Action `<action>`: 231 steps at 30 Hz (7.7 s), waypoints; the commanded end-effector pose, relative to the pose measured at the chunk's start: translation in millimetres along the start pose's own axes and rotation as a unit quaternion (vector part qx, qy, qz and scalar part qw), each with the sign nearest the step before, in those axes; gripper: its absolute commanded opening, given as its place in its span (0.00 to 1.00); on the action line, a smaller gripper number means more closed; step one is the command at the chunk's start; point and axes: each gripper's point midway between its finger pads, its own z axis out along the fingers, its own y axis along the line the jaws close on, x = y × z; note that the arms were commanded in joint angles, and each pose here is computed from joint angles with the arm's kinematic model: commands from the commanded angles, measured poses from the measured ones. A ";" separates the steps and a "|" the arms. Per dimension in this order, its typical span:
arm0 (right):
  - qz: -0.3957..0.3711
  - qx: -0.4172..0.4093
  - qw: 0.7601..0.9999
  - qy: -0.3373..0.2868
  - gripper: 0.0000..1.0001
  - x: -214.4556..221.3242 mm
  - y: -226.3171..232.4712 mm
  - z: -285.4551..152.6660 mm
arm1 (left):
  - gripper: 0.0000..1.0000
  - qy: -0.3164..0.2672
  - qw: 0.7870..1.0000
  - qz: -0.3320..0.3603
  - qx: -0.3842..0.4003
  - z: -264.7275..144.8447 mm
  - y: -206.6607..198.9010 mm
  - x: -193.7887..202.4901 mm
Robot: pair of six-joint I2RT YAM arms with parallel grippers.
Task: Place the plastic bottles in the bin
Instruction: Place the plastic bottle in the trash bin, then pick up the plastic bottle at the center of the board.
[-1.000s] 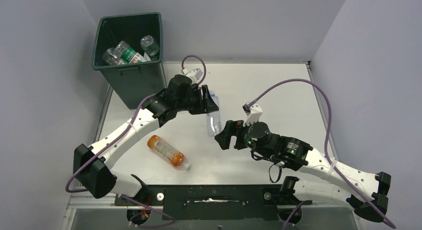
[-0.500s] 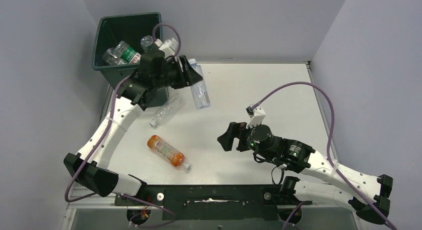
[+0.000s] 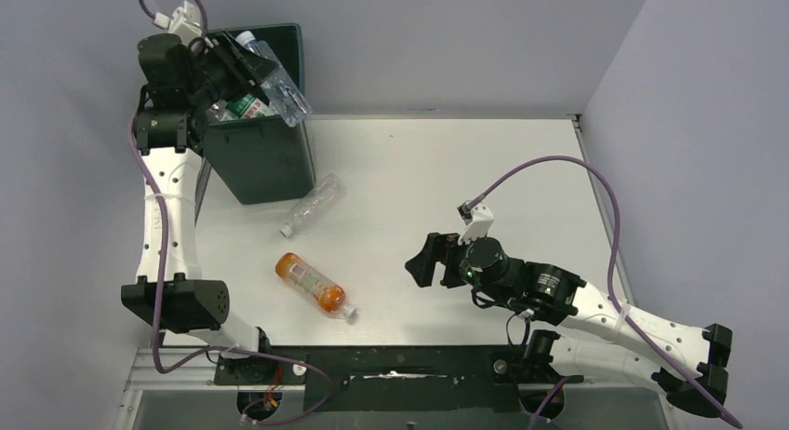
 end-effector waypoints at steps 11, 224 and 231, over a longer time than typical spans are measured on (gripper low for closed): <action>0.017 -0.003 1.000 0.024 0.98 15.9 7.9 9.7 | 0.40 -0.179 0.980 0.007 0.085 7.4 25.3 -150.0; -0.070 -0.065 0.995 -0.027 0.26 -1.0 70.2 31.5 | 0.84 0.233 0.970 -0.057 0.036 -38.3 -25.7 325.2; -0.074 -0.071 0.994 -0.029 0.26 -1.5 75.3 30.5 | 0.84 0.232 0.971 -0.056 0.033 -37.3 -23.0 326.6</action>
